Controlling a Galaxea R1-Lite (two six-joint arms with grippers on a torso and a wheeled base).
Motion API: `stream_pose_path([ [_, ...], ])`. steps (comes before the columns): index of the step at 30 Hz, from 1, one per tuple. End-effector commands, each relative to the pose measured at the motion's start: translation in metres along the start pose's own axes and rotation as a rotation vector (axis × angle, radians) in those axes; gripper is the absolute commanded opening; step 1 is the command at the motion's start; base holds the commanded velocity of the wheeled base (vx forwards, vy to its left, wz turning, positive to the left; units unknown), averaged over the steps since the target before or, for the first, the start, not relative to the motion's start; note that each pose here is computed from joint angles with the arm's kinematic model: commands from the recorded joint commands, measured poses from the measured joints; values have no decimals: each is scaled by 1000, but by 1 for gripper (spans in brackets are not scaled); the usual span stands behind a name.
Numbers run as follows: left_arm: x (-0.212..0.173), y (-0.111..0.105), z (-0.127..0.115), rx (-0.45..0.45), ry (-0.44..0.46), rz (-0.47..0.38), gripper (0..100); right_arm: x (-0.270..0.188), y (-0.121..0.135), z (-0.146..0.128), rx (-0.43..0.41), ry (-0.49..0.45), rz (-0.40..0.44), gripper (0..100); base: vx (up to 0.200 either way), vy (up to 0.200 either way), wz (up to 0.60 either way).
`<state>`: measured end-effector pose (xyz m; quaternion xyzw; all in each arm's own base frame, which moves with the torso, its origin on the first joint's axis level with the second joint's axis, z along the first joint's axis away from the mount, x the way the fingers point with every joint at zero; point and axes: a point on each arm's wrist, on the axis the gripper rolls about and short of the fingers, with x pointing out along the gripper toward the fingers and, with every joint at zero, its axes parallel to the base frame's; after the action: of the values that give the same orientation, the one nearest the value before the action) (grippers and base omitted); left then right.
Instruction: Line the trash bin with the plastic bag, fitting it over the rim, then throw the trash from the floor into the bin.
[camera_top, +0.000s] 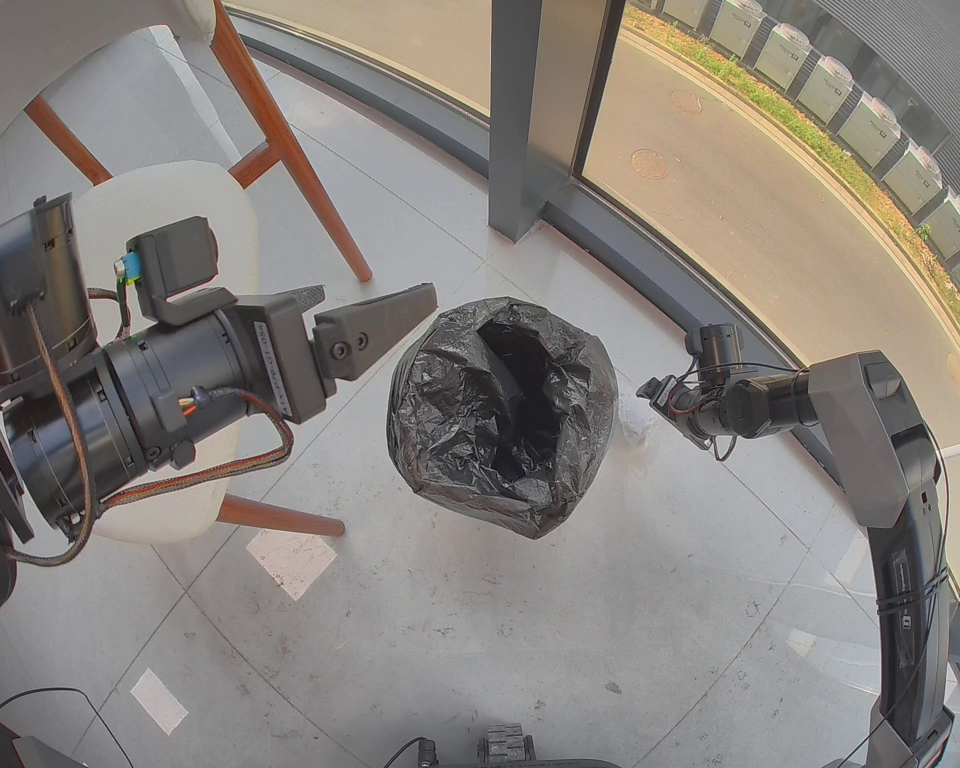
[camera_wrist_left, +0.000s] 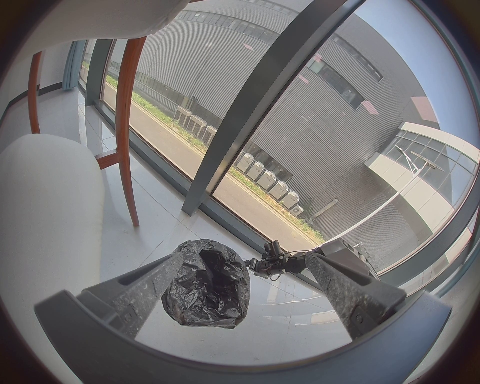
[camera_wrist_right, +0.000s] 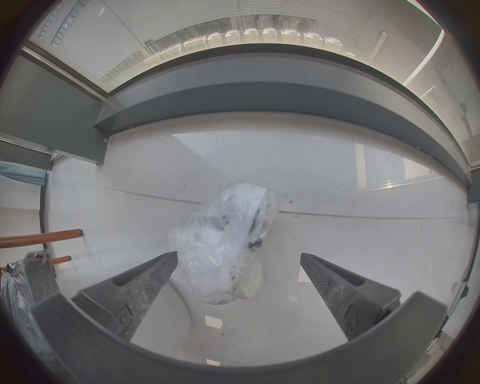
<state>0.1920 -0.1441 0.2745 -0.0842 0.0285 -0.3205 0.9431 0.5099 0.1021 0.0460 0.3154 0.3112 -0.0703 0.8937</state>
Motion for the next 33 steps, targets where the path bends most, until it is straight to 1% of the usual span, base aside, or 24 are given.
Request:
stream_pose_path([
  [1, 4, 0, -2, 0, 11, 2, 100, 21, -4, -11, 10, 6, 0, 100, 0, 0, 0],
  [4, 5, 1, -3, -2, 12, 2, 100, 43, -18, -34, 13, 56, -43, 100, 0, 0, 0],
  [5, 5, 1, -3, -2, 12, 2, 100, 44, -18, -36, 13, 61, -46, 100, 0, 0, 0],
  [6, 5, 1, -3, -2, 15, 3, 100, 52, -25, -48, 7, 91, -70, 100, 0, 0, 0],
  [7, 5, 1, -3, -2, 16, 1, 100, 55, -28, -54, 4, 110, -86, 100, 0, 0, 0],
  [8, 5, 1, -3, -2, 16, 1, 100, 55, -28, -54, 4, 110, -86, 100, 0, 0, 0],
  [9, 5, 1, -3, -2, 14, 1, 100, 64, -40, -71, -6, 169, -142, 100, 0, 0, 0],
  [10, 6, 1, -3, -2, 14, 1, 100, 69, -48, -81, -13, 201, -175, 100, 0, 0, 0],
  [11, 6, 1, -3, -2, 16, 1, 100, 72, -53, -88, -18, 220, -200, 0, 0, 0, 0],
  [13, 6, 1, -3, -2, 14, 1, 100, 77, -61, -99, -29, 248, -247, 0, 0, 0, 0],
  [14, 6, 1, -3, -2, 14, 3, 100, 77, -62, -100, -30, 254, -256, 0, 0, 0, 0],
  [16, 6, 1, -3, -2, 14, 3, 100, 72, -57, -104, -45, 275, -265, 0, 0, 0, 0],
  [18, 6, 1, -3, -2, 14, 3, 100, 62, -41, -103, -60, 282, -250, 0, 0, 0, 0],
  [21, 6, 1, -3, -2, 14, 3, 100, 22, -3, -80, -77, 295, -207, 0, 0, 0, 0],
  [24, 6, 0, -1, -1, 8, 1, 100, -31, 28, -59, -90, 376, -197, 0, 0, 0, 0],
  [25, 7, 0, -1, -1, 6, 1, 100, -48, 34, -53, -94, 406, -200, 0, 0, 0, 0],
  [27, 7, 0, 0, -1, 5, 1, 100, -104, 49, -32, -98, 495, -194, 0, 0, 0, 0],
  [28, 7, 0, 0, -1, 5, 1, 100, -124, 51, -26, -96, 539, -192, 0, 0, 0, 0],
  [29, 7, 0, 0, -1, 5, 1, 100, -158, 54, -16, -95, 622, -180, 0, 0, 0, 0],
  [30, 7, 0, -1, -1, 6, 1, 100, -195, 52, -9, -102, 727, -177, 0, 0, 0, 0],
  [31, 7, 0, -1, -1, 6, 1, 100, -214, 49, -6, -108, 787, -193, 0, 0, 0, 0],
  [33, 6, 0, -1, -1, 8, 1, 100, -256, 38, -5, -139, 953, -273, 0, 0, 0, 0],
])
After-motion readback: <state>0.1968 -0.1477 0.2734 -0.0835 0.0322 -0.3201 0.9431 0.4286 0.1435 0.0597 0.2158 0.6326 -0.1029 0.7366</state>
